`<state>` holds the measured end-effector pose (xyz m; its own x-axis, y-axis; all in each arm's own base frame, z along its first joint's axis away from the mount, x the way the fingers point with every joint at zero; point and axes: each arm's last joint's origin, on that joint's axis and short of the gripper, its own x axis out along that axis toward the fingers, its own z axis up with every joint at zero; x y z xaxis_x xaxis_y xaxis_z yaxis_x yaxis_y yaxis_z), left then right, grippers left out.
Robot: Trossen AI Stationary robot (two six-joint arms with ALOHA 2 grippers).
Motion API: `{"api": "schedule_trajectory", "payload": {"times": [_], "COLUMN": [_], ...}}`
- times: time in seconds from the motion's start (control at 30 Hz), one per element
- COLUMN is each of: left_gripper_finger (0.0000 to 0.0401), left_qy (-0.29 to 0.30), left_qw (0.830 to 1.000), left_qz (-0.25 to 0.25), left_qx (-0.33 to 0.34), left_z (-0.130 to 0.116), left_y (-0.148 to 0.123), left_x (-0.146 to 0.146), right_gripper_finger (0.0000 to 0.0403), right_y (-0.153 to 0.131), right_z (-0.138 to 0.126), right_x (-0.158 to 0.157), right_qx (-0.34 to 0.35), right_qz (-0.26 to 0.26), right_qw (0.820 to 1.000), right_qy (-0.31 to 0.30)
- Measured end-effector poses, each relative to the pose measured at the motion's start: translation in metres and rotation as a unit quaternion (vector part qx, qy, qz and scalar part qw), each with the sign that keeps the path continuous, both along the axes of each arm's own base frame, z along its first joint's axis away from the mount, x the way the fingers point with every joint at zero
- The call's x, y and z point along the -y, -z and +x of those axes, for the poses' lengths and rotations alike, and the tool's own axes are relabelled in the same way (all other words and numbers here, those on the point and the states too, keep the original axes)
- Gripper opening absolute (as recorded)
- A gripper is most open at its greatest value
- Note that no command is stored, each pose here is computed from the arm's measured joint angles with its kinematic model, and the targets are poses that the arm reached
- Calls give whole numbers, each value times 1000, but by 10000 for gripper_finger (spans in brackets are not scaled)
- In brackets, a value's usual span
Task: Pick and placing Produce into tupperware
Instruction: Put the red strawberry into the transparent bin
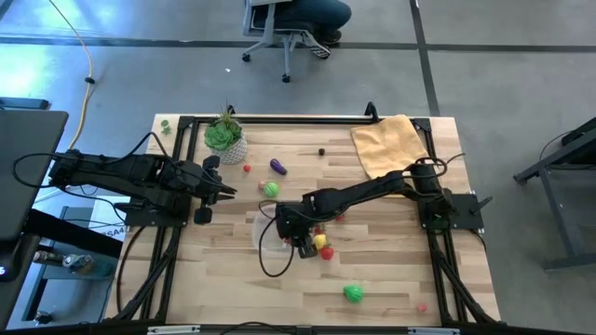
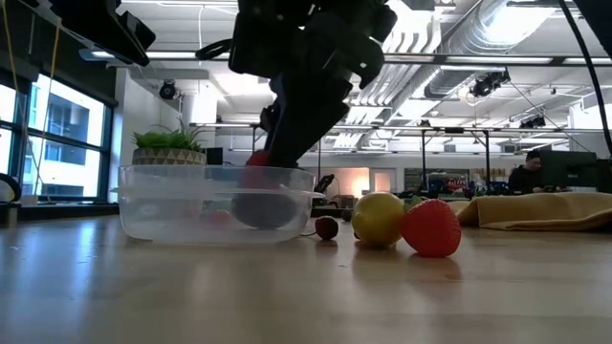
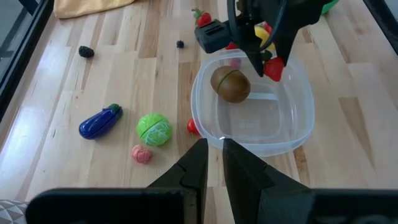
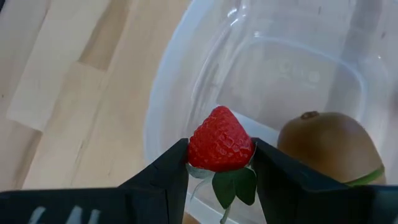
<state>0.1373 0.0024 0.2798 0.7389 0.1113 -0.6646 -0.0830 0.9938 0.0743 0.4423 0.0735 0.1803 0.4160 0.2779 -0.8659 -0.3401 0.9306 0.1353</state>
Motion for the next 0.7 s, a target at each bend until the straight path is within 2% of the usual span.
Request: {"api": "schedule_trajectory", "payload": {"times": [0.7], "left_gripper_finger": [40], "left_qy": [0], "left_qw": [1000], "left_qz": [0], "left_qx": [0], "left_z": [0], "left_y": [0], "left_x": [0], "right_gripper_finger": [146], "right_y": [2], "right_z": [1], "right_x": [0], "right_qx": [4], "right_qz": [-6], "right_qw": [1000], "right_qy": [-8]}}
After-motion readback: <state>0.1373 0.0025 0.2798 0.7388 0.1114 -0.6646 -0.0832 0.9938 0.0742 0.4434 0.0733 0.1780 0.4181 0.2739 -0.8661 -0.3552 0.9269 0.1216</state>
